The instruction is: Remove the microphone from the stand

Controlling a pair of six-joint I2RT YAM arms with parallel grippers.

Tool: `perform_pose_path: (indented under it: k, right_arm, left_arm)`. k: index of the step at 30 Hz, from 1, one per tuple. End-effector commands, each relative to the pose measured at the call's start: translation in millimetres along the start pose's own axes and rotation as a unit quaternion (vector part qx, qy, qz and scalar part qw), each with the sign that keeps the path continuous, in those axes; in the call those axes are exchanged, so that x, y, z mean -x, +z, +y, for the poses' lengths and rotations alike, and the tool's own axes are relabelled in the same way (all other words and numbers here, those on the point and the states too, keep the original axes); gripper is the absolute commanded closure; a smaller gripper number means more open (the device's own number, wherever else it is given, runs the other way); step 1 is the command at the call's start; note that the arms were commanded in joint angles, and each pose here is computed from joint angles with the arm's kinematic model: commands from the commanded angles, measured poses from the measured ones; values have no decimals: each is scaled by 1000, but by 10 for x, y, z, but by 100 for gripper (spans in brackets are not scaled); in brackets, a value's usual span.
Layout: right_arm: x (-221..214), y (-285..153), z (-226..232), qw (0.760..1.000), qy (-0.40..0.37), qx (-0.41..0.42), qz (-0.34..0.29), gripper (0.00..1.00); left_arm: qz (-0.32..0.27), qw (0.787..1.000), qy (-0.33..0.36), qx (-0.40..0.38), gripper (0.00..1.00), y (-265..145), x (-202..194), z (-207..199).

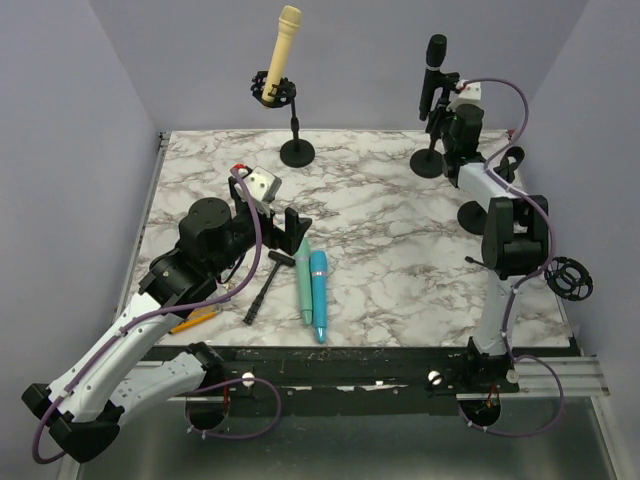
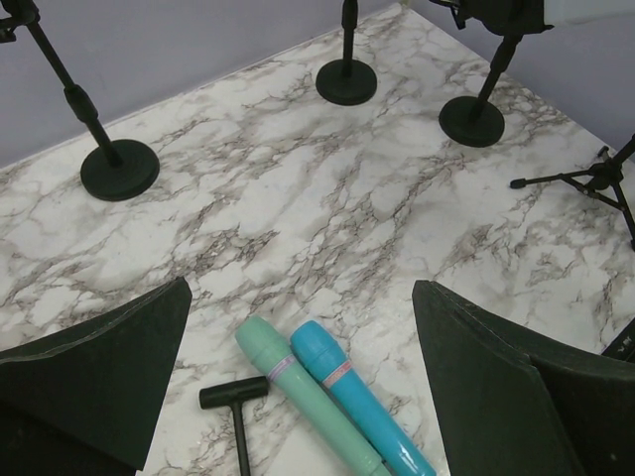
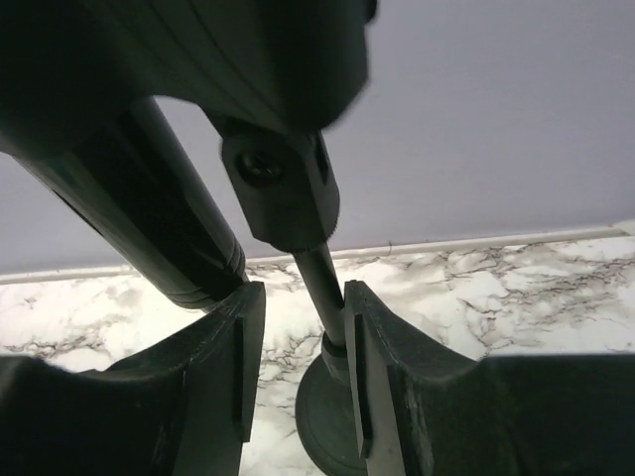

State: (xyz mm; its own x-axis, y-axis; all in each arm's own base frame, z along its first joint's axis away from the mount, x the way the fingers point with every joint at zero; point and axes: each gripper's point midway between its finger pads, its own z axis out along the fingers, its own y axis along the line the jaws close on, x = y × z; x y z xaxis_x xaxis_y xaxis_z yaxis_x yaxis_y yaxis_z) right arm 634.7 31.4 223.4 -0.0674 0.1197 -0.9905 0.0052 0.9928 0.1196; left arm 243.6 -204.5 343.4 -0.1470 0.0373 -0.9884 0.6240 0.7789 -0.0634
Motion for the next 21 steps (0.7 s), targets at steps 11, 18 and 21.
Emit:
perform_pose_path:
  k: [11, 18, 21]
  right_arm:
    - [-448, 325, -29, 999, -28, -29, 17, 91]
    - [-497, 105, 109, 999, -28, 0, 19, 99]
    - [-531, -51, 277, 999, -38, 15, 25, 99]
  left_arm:
    - [1, 1000, 11, 9, 2, 64, -23, 36]
    - [2, 1000, 9, 6, 2, 71, -29, 25]
    - [3, 1000, 8, 5, 2, 72, -26, 17]
